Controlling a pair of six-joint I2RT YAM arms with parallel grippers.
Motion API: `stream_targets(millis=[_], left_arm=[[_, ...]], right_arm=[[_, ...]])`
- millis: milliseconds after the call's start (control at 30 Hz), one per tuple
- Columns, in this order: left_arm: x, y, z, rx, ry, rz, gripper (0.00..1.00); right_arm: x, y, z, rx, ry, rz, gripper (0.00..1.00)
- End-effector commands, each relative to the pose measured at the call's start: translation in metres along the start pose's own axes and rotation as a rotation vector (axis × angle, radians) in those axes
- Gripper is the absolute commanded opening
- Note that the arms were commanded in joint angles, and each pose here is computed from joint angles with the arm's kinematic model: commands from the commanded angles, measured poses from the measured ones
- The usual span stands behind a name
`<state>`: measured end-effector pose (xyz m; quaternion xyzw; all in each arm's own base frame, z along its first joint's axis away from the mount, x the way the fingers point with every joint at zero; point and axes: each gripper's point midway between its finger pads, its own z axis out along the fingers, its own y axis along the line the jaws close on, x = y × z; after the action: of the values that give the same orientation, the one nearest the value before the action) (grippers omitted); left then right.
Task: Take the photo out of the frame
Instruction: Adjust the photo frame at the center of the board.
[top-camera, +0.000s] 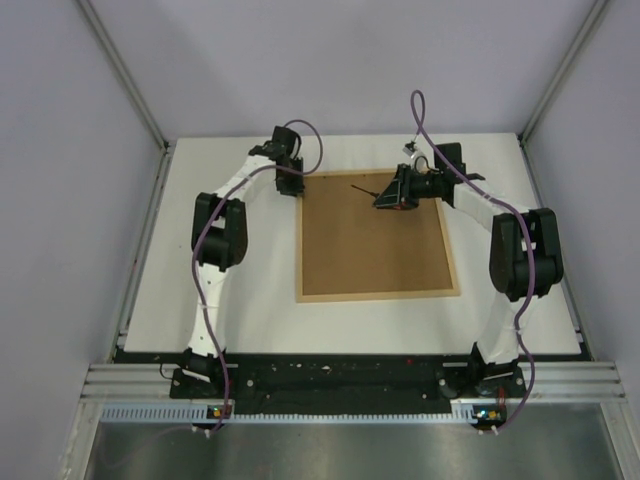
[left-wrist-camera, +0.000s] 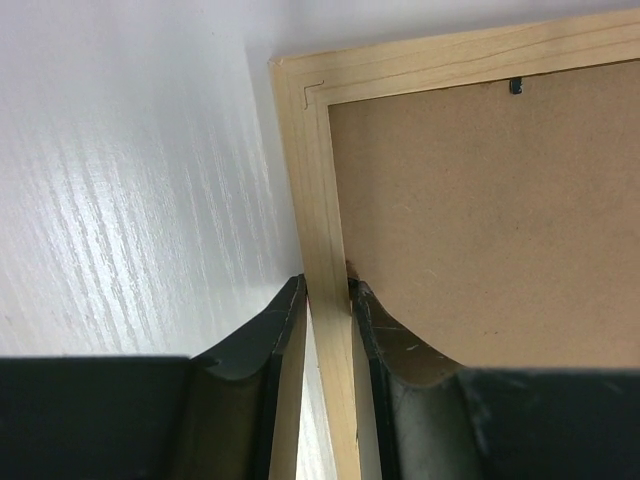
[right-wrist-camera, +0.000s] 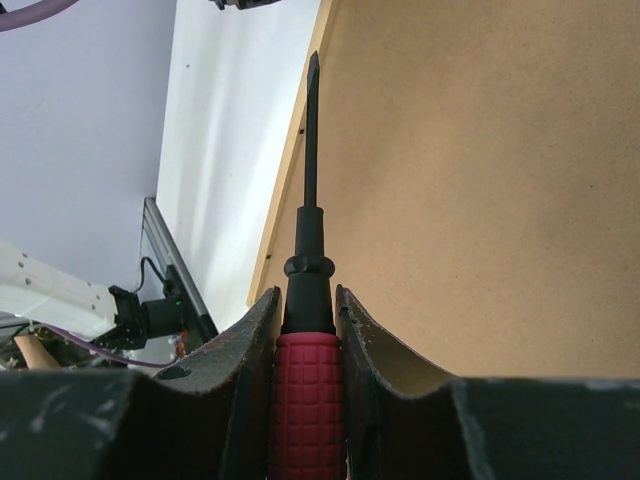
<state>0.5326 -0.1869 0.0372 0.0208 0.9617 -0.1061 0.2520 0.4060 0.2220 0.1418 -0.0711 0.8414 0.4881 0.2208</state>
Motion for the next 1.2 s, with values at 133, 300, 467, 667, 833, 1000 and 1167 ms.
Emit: stream_targets(millis=[133, 300, 467, 667, 833, 1000, 1167], left_arm=[[0.009, -0.033, -0.028, 0.292, 0.021, -0.245, 0.0], [0.026, -0.042, -0.035, 0.438, 0.063, -0.353, 0.0], [0.021, -0.045, -0.044, 0.529, 0.049, -0.405, 0.0], [0.01, -0.042, -0.058, 0.591, 0.023, -0.434, 0.0], [-0.007, -0.032, -0.063, 0.52, -0.017, -0.382, 0.32], [0.002, -0.024, -0.054, 0.289, 0.019, -0.237, 0.77], [0.002, -0.025, -0.038, 0.137, -0.001, -0.114, 0.8]], right_arm=[[-0.007, 0.008, -0.003, -0.029, -0.024, -0.037, 0.0], [-0.007, 0.007, -0.002, -0.029, -0.024, -0.024, 0.0], [-0.006, 0.007, -0.002, -0.026, -0.025, -0.015, 0.0], [-0.008, 0.01, -0.005, -0.021, -0.035, -0.029, 0.0], [-0.011, 0.012, -0.006, -0.013, -0.045, -0.043, 0.0], [-0.014, 0.014, -0.009, -0.011, -0.055, -0.061, 0.0], [-0.013, 0.017, -0.01, -0.015, -0.053, -0.069, 0.0]])
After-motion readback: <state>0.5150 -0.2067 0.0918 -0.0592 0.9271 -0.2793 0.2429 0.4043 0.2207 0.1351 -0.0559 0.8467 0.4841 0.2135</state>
